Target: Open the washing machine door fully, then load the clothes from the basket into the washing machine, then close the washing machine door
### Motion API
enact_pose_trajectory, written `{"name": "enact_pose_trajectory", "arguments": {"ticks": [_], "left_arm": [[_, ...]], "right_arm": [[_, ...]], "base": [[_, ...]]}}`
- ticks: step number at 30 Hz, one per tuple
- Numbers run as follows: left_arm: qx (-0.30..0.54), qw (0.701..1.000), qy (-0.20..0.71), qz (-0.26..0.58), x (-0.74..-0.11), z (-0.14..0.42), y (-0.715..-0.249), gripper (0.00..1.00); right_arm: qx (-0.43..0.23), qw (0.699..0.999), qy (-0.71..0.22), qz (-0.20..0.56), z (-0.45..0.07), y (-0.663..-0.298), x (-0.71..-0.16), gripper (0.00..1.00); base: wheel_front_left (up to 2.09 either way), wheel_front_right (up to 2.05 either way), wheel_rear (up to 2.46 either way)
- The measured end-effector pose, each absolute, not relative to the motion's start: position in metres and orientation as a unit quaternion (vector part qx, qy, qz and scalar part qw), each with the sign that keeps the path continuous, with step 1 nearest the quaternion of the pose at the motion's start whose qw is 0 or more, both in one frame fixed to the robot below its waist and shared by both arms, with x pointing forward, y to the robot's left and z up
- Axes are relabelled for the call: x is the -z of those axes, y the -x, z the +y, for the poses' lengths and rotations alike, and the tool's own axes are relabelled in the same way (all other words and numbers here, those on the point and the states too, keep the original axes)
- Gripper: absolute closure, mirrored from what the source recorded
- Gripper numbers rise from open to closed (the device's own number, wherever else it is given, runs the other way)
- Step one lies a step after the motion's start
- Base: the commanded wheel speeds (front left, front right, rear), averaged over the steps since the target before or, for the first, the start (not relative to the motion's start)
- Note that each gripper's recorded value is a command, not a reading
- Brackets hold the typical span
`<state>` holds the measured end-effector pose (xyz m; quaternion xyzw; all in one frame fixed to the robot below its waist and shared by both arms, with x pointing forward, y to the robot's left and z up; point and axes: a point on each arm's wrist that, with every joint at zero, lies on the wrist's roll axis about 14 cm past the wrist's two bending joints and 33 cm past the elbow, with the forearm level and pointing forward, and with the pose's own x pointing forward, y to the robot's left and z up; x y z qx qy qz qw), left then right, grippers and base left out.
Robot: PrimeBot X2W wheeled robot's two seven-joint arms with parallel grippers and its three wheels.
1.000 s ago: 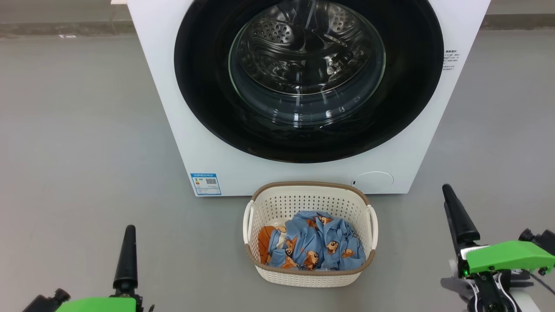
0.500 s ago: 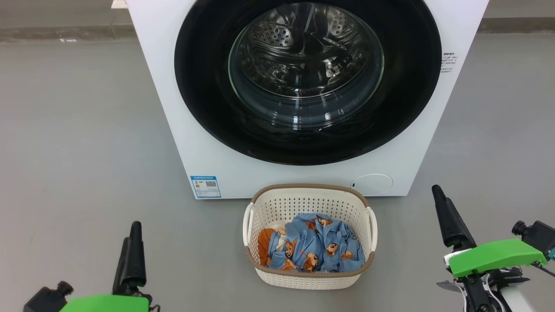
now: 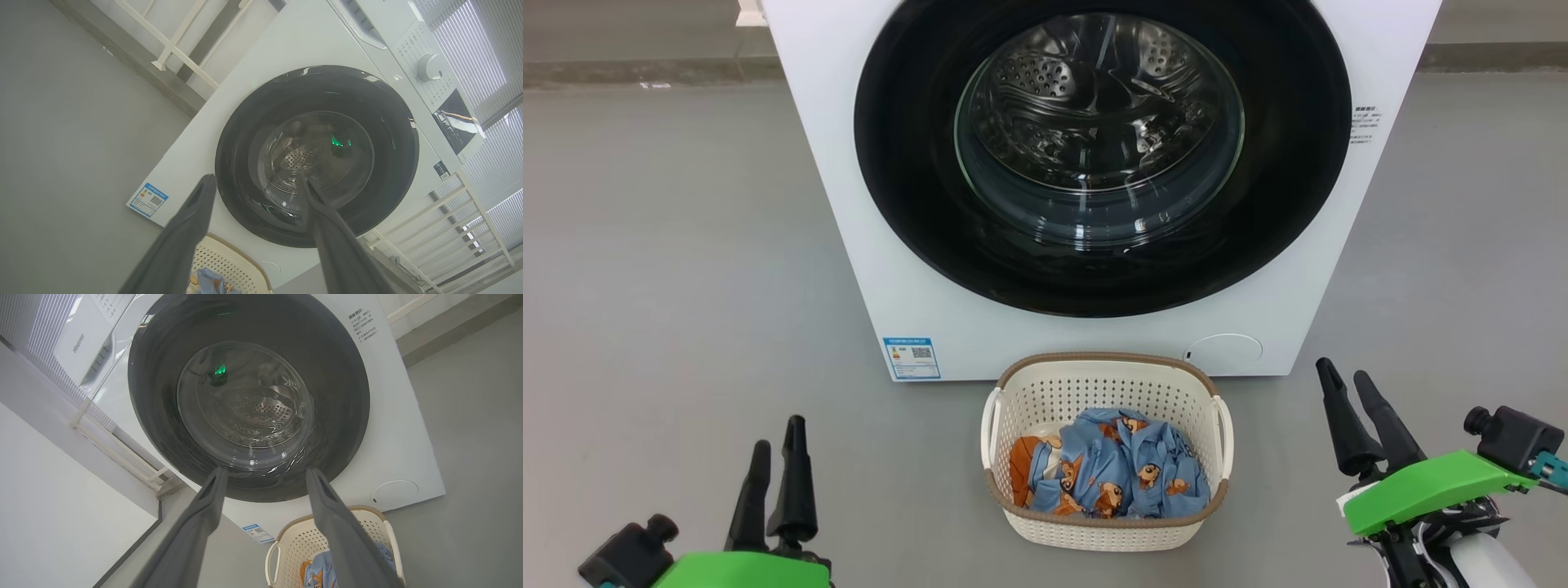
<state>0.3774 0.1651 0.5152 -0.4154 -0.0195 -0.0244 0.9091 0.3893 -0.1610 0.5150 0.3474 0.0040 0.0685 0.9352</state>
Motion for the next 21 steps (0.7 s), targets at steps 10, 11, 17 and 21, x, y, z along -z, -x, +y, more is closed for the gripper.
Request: {"name": "enact_pose_trajectory", "arguments": {"ticks": [10,11,17,21], "left_arm": [[0.033,0.939,0.341,-0.021,-0.513,0.163,-0.377,0.00],[0.035,0.943,0.329,-0.024,-0.515,0.163,-0.379,0.00],[0.032,0.959,0.279,-0.027,-0.515,0.164,-0.380,0.00],[0.033,0.965,0.256,-0.033,-0.517,0.164,-0.380,0.00]], "right_arm": [[-0.082,0.961,-0.264,0.004,-0.157,-0.391,-0.512,0.00],[-0.081,0.963,-0.255,0.004,-0.158,-0.391,-0.510,0.00],[-0.084,0.974,-0.212,0.005,-0.158,-0.392,-0.507,0.00],[-0.086,0.979,-0.185,-0.002,-0.159,-0.394,-0.508,0.00]], "base": [[0.00,0.00,0.00],[0.00,0.00,0.00],[0.00,0.00,0.00],[0.00,0.00,0.00]]}}
